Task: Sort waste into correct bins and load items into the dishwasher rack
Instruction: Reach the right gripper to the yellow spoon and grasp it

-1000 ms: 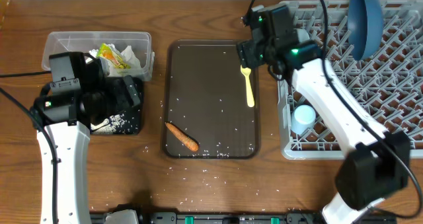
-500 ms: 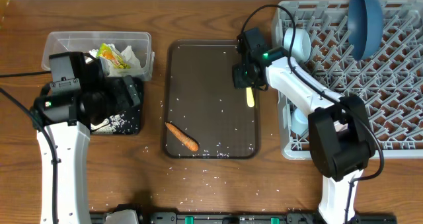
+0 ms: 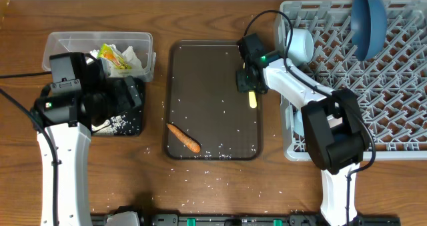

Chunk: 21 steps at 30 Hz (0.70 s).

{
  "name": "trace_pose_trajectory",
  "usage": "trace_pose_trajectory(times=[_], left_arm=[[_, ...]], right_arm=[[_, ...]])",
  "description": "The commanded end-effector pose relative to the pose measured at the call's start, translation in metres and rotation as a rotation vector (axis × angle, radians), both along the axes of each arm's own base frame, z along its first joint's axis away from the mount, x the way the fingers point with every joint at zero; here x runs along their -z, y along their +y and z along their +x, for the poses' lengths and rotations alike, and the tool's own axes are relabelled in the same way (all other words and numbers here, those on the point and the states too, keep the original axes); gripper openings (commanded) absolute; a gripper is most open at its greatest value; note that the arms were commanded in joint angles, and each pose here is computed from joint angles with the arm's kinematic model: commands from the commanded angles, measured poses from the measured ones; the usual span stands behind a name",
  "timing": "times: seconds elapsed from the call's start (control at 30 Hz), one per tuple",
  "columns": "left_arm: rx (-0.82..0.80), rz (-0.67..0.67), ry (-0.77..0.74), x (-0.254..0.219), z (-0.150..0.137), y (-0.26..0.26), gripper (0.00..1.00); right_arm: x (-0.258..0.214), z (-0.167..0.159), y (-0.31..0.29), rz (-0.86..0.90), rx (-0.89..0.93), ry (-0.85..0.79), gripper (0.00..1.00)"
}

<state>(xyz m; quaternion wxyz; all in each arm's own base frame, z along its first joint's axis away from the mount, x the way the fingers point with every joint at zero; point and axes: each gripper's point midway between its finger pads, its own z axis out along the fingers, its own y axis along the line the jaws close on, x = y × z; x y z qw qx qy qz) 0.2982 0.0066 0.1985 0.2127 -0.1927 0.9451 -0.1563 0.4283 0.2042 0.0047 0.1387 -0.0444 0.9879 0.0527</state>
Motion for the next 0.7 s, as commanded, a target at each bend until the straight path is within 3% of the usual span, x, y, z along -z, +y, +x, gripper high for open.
trace_pose_trajectory(times=[0.0,0.23,0.67], left_arm=[[-0.005,0.014,0.001,0.0,0.001,0.004,0.93],[-0.005,0.014,0.001,0.0,0.001,0.004,0.93],[-0.005,0.014,0.001,0.0,0.001,0.004,0.93]], right_arm=[[0.013,-0.005,0.0,-0.016,0.005,0.026,0.32],[0.014,-0.006,0.001,-0.017,0.005,0.029,0.01],[0.004,-0.006,0.007,0.023,-0.004,0.022,0.01]])
